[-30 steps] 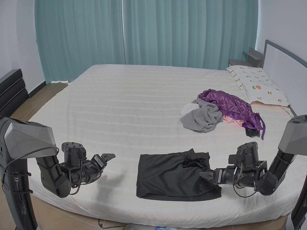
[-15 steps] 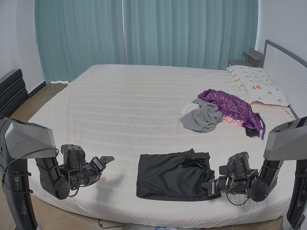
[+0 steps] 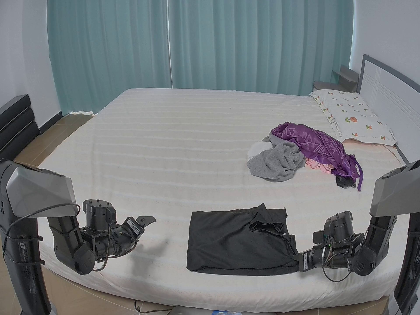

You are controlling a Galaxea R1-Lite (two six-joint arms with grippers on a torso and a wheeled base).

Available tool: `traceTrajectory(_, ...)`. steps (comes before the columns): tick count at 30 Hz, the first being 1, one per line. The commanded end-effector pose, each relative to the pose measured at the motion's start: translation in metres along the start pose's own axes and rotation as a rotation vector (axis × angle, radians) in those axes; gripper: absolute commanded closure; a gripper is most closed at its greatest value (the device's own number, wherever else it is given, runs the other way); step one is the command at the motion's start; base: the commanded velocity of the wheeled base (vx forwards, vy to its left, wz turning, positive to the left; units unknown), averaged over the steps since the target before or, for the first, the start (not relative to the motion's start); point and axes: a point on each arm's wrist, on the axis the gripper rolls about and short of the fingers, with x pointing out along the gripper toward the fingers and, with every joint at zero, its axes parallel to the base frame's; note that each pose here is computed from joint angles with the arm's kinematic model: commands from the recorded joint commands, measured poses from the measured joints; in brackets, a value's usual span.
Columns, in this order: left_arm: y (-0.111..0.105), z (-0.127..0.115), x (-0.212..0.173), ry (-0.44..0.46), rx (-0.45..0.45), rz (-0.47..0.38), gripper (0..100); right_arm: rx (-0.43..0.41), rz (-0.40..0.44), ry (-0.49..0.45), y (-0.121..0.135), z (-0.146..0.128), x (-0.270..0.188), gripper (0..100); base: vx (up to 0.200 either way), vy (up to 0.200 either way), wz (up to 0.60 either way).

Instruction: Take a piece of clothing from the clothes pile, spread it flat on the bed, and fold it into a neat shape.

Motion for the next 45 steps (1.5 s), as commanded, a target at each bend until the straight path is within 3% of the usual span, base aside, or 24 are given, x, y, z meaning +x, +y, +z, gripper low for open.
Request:
traceTrajectory(1,0.0,0.0,0.0,-0.001,-0.001,0.002,0,0.002,-0.017,0.007,-0.006,-0.002,-0.002,100,0.0,0.0,0.0)
traceTrajectory(4,0.0,0.0,0.0,-0.001,-0.001,0.002,0,-0.003,-0.033,0.001,-0.007,0.0,-0.003,100,0.0,0.0,0.0)
traceTrajectory(5,0.0,0.0,0.0,-0.001,-0.001,0.002,0,0.0,-0.037,-0.017,-0.006,0.003,-0.004,0,0.0,0.0,0.0)
traceTrajectory(9,0.0,0.0,0.0,-0.001,-0.001,0.002,0,0.004,-0.016,-0.078,-0.001,0.014,-0.013,0,0.0,0.0,0.0)
traceTrajectory(13,0.0,0.0,0.0,-0.001,0.0,0.002,0,0.099,0.062,-0.186,0.021,0.039,-0.015,0,0.0,0.0,0.0)
traceTrajectory(16,0.0,0.0,0.0,-0.001,-0.001,0.001,0,0.161,0.127,-0.217,0.042,0.051,-0.01,0,0.0,0.0,0.0)
traceTrajectory(22,0.002,-0.002,-0.002,0.003,-0.001,0.011,0,0.214,0.177,-0.208,0.07,0.066,0.012,0,0.0,0.0,0.0)
traceTrajectory(25,0.002,-0.002,-0.002,-0.002,0.0,0.003,0,0.255,0.176,-0.173,0.08,0.076,0.021,0,0.0,0.0,0.0)
traceTrajectory(28,0.002,-0.002,-0.003,-0.018,0.005,-0.018,0,0.365,0.222,-0.112,0.104,0.084,0.032,0,0.0,0.0,0.0)
traceTrajectory(31,0.002,-0.002,-0.003,-0.026,0.006,-0.026,0,0.363,0.233,-0.067,0.117,0.079,0.052,0,0.0,0.0,0.0)
traceTrajectory(38,0.002,-0.002,-0.003,-0.025,0.006,-0.025,0,0.361,0.217,-0.046,0.118,0.075,0.075,0,0.0,0.0,0.0)
traceTrajectory(43,0.002,-0.002,-0.003,-0.024,0.007,-0.026,0,0.421,0.152,-0.09,0.09,0.098,0.093,0,0.0,0.0,0.0)
traceTrajectory(45,0.002,-0.002,-0.003,-0.025,0.006,-0.025,0,0.448,0.077,-0.14,0.052,0.119,0.091,0,0.0,0.0,0.0)
